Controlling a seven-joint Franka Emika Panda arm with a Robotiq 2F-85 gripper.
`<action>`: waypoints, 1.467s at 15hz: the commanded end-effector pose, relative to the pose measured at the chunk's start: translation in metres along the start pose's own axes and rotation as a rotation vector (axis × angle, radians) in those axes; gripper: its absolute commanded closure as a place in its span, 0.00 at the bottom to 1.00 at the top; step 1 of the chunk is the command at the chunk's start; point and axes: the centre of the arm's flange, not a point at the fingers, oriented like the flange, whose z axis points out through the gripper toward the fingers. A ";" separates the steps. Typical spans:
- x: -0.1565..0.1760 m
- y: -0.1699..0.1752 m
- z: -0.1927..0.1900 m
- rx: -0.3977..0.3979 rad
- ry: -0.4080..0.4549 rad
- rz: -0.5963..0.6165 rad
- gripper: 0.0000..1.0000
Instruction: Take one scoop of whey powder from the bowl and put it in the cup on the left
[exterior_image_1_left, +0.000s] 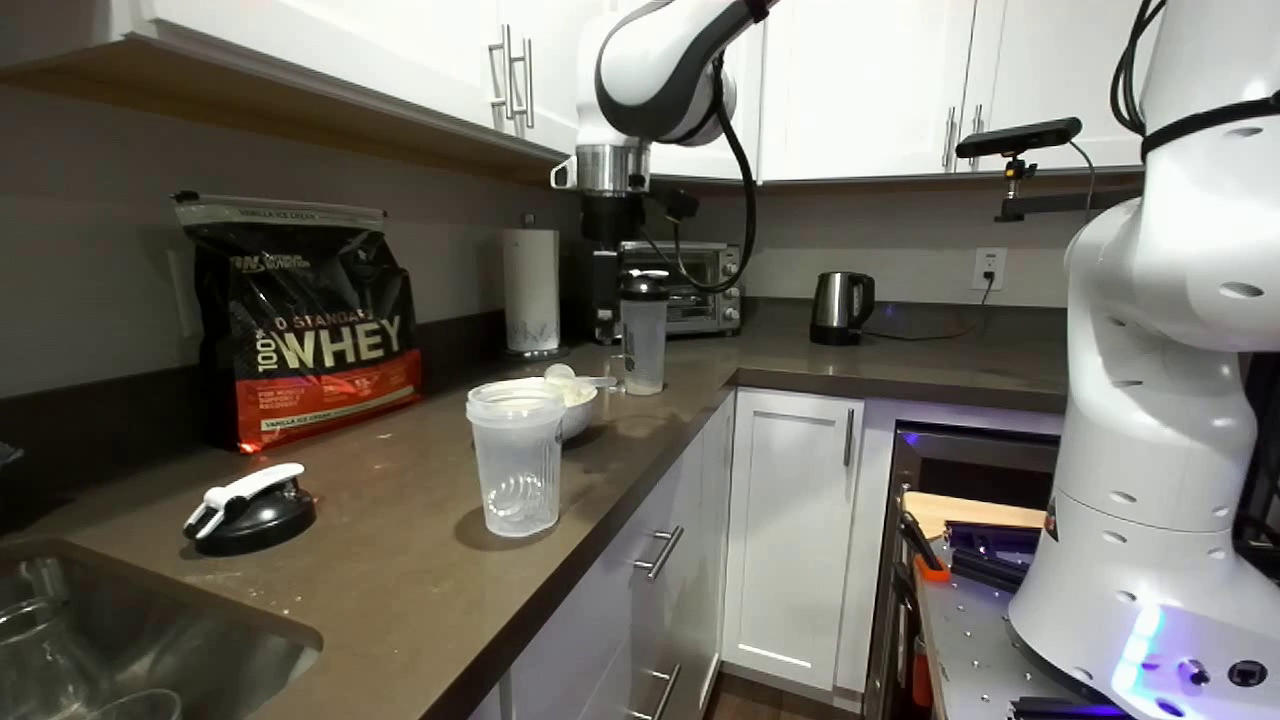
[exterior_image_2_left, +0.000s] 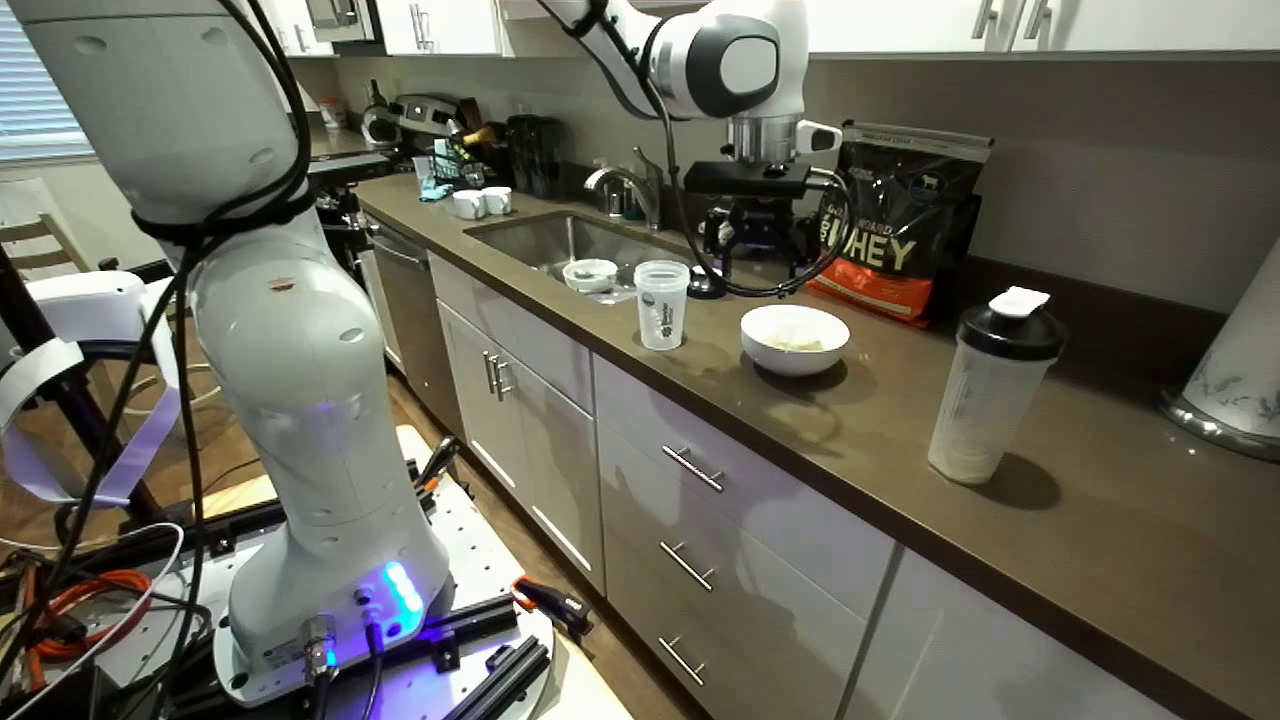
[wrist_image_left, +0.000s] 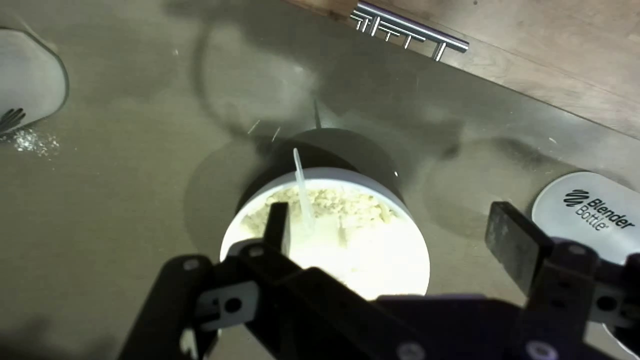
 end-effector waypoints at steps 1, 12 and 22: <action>0.000 0.000 0.000 0.000 0.000 0.000 0.00; 0.012 0.036 0.028 -0.014 0.011 0.013 0.00; 0.027 0.044 0.062 0.002 -0.014 -0.013 0.26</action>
